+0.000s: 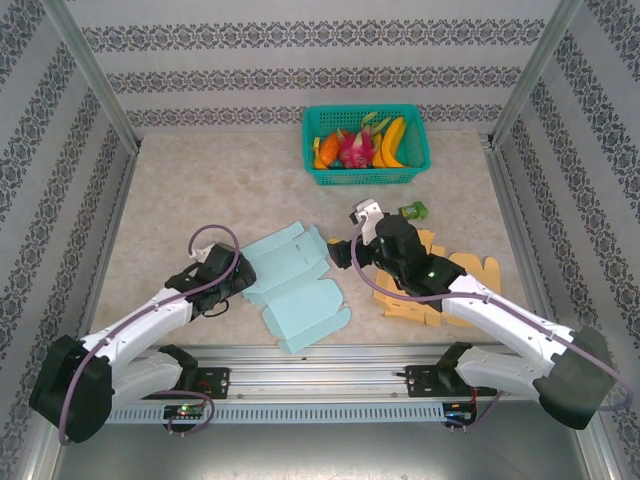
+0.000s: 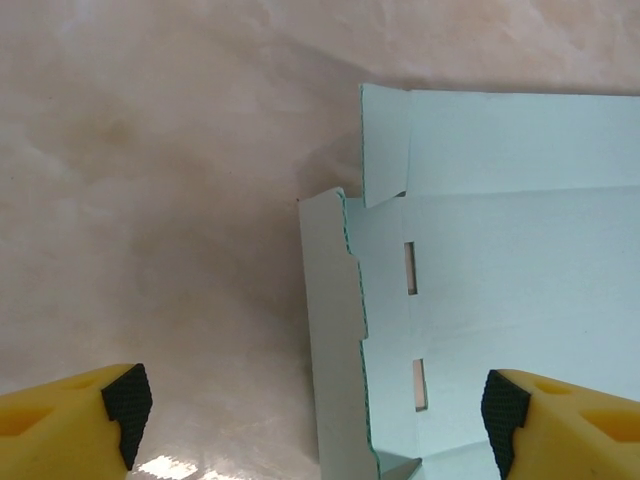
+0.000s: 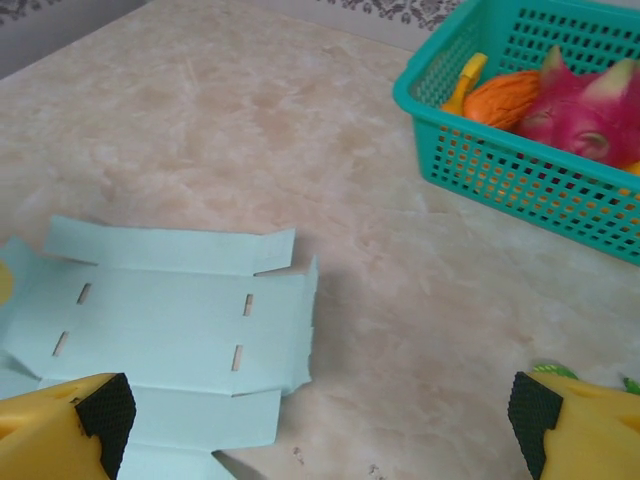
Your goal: Fold the paper box
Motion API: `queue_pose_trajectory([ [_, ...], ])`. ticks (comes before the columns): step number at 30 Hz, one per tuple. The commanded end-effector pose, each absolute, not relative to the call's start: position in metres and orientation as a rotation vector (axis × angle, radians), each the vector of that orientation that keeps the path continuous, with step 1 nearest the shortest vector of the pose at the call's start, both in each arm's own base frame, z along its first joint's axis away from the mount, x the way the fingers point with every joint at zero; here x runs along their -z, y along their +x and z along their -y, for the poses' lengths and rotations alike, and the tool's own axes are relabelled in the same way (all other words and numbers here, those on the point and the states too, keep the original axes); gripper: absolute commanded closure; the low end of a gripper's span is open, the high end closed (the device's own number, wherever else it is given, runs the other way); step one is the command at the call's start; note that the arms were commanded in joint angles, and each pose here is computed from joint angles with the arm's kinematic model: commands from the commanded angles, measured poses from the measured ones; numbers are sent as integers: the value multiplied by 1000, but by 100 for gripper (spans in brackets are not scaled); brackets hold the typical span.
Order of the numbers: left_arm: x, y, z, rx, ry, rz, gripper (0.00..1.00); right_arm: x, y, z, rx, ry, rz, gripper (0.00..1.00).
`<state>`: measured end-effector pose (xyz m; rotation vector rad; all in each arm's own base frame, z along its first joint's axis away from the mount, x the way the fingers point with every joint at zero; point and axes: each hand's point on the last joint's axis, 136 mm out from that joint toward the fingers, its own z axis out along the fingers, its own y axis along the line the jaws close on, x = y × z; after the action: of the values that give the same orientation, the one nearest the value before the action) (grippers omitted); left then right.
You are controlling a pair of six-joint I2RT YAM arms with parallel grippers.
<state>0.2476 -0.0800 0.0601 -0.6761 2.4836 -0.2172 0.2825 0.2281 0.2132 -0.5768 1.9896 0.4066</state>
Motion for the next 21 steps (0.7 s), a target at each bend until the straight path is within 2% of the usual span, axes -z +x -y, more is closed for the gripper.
queue_pose_trajectory([
  [1,-62,255,89,249,-681,-2469,14,-202,270,-227,-424,-642,-1978,2],
  [12,-52,266,104,222,-759,-2505,22,-186,266,-226,-437,-640,-2007,2],
  [21,-20,264,103,94,-832,-2560,39,-186,264,-223,-426,-637,-2013,2],
])
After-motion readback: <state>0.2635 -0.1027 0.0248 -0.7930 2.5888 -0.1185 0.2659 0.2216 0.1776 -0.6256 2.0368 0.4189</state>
